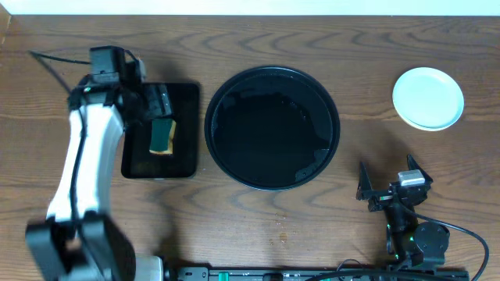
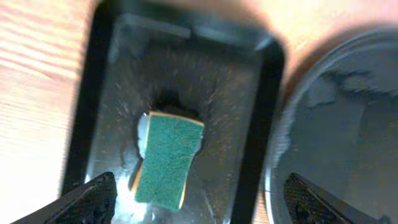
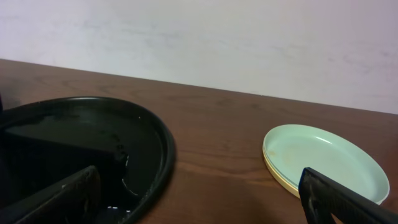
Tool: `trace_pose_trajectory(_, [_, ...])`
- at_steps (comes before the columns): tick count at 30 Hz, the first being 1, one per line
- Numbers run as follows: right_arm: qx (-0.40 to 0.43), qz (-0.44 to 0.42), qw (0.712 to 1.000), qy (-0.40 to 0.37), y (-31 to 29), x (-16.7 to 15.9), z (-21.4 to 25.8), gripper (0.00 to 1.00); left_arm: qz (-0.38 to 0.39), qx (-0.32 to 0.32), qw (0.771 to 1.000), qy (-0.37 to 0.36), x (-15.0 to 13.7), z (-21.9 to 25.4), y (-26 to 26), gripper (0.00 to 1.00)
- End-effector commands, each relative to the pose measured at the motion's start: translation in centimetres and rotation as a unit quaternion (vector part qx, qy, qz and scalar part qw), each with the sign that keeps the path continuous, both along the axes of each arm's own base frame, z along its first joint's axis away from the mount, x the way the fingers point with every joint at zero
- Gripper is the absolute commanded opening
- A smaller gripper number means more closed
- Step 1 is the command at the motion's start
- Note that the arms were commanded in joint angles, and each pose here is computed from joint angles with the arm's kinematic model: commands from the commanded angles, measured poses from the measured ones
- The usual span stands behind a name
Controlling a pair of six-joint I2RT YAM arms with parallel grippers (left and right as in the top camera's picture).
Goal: Clean dirty plates on tray and stack at the side
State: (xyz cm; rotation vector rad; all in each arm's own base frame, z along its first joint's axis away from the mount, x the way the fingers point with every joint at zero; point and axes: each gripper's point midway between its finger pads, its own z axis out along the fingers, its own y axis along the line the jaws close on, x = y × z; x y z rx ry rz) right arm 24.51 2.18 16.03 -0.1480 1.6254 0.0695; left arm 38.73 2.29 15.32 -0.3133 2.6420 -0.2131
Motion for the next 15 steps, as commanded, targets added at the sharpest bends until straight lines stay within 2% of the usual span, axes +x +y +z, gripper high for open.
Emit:
trace_pose_trajectory(1, [0.007,0.001,1.000,0.002,0.1,0.0,-0.1,0.99,-0.006,0.005,0.996,-0.089,-1.2,6.6,-0.8,0.86])
trace_pose_trajectory(7, [0.007,0.001,1.000,0.002,0.1,0.0,-0.1,0.99,-0.038,0.012,0.977,-0.210,-4.8,14.8,-3.4,0.86])
trace_pose_trajectory(15, [0.007,0.001,1.000,0.002,0.1,0.0,-0.1,0.99,-0.091,0.004,0.933,-0.349,-12.0,23.2,-6.9,0.86])
